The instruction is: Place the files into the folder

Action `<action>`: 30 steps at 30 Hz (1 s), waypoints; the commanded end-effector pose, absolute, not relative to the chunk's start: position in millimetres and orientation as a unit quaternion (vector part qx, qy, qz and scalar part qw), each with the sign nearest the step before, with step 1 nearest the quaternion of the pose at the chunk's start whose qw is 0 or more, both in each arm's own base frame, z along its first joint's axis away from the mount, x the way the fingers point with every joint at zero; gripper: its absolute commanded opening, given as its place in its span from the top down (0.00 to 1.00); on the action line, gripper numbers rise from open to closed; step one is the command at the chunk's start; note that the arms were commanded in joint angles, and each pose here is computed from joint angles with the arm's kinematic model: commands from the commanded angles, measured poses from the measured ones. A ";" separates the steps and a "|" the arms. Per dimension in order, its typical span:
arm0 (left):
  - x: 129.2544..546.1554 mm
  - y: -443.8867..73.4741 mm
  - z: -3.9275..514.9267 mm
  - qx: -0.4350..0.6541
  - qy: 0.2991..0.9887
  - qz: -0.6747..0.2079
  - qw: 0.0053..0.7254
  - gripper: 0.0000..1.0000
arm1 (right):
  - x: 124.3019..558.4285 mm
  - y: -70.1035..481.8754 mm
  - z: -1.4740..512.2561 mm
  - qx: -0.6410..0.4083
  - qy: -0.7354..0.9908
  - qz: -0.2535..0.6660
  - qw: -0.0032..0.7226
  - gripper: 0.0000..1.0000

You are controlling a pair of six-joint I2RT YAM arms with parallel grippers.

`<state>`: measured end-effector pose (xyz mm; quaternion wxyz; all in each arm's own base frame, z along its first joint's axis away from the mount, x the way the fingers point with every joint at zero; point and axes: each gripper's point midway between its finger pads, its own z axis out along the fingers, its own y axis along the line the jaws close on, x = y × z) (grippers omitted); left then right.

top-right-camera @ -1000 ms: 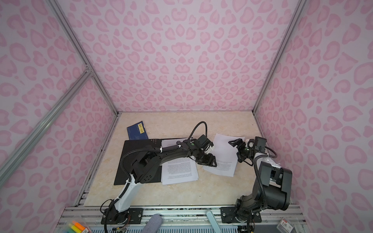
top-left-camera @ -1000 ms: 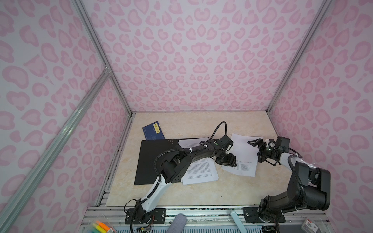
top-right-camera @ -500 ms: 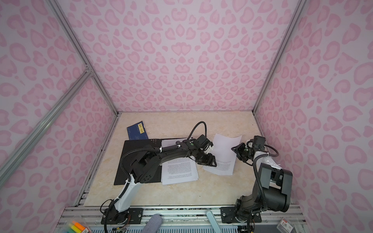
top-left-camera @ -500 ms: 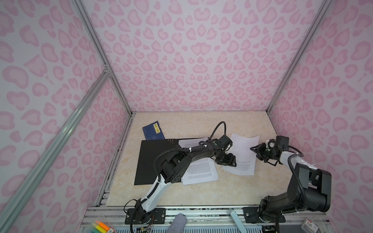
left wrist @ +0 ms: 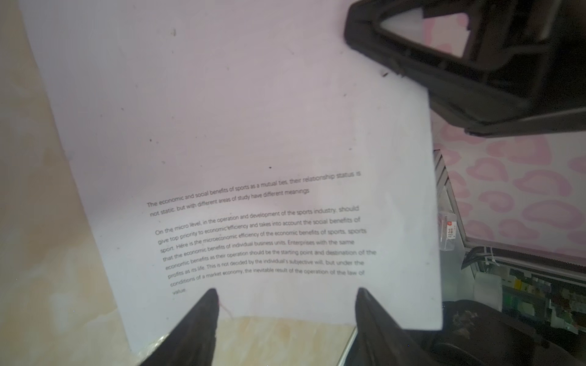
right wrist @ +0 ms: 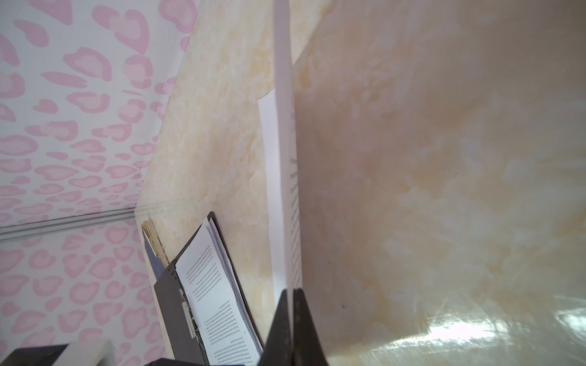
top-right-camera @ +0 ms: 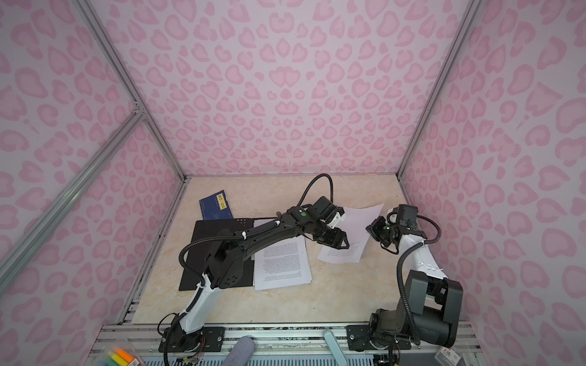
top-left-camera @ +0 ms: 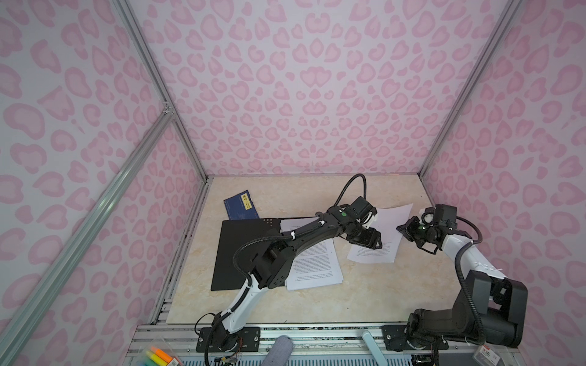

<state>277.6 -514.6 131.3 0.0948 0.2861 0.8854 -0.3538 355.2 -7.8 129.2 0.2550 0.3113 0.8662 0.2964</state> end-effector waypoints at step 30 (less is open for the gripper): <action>233.6 -133.6 213.4 -0.014 0.920 -0.170 0.352 0.02 | 367.6 276.6 305.9 0.008 0.861 0.417 0.290 1.00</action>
